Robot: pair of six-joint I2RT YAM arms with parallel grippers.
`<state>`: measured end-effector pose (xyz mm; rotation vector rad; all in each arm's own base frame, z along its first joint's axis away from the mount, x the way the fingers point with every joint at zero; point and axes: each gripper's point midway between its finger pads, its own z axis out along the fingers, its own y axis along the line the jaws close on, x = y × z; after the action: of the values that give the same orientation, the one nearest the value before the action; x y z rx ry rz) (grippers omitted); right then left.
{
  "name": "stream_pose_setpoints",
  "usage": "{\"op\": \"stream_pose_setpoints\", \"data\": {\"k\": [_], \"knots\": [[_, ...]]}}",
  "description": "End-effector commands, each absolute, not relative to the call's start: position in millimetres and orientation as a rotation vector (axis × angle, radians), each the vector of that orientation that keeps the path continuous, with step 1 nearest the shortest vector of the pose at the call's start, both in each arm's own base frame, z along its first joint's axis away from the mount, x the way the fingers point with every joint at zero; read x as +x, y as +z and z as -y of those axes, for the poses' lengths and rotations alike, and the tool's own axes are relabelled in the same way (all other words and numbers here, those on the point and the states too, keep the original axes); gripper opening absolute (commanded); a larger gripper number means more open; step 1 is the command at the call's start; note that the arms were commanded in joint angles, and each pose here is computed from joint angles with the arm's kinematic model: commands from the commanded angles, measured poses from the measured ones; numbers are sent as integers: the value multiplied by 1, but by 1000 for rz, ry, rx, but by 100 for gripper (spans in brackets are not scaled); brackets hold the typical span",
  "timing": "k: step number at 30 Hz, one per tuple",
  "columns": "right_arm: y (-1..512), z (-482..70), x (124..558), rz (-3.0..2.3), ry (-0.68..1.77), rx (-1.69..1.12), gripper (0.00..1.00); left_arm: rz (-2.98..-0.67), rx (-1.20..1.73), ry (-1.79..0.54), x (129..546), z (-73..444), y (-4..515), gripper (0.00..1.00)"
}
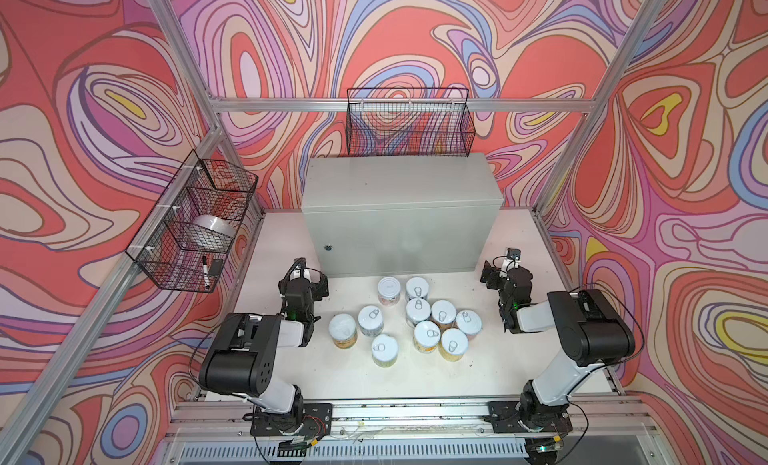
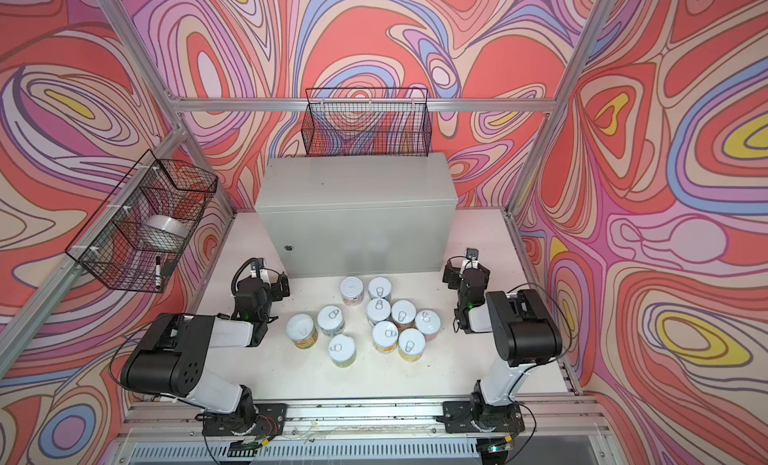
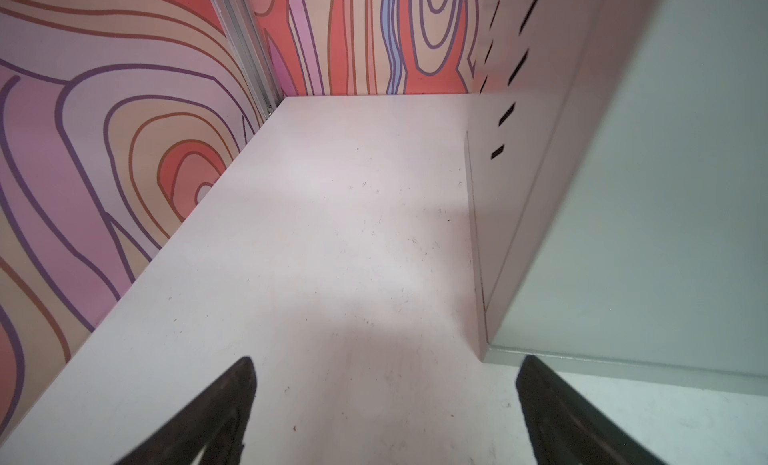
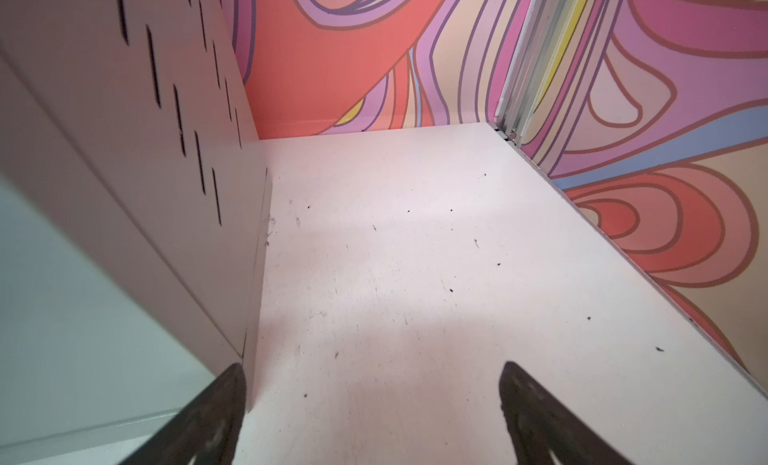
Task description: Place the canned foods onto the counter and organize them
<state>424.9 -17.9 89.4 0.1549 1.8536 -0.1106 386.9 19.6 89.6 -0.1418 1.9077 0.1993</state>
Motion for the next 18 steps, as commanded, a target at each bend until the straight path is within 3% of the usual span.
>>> {"op": "stream_pose_setpoints", "data": {"k": [1,18], "knots": [[93,19,426,-1844,-102,162,98,-1899,-134,205,389,-21,92,100],[92,19,426,-1845,-100,162,98,-1900,-135,202,389,-21,92,100]]}}
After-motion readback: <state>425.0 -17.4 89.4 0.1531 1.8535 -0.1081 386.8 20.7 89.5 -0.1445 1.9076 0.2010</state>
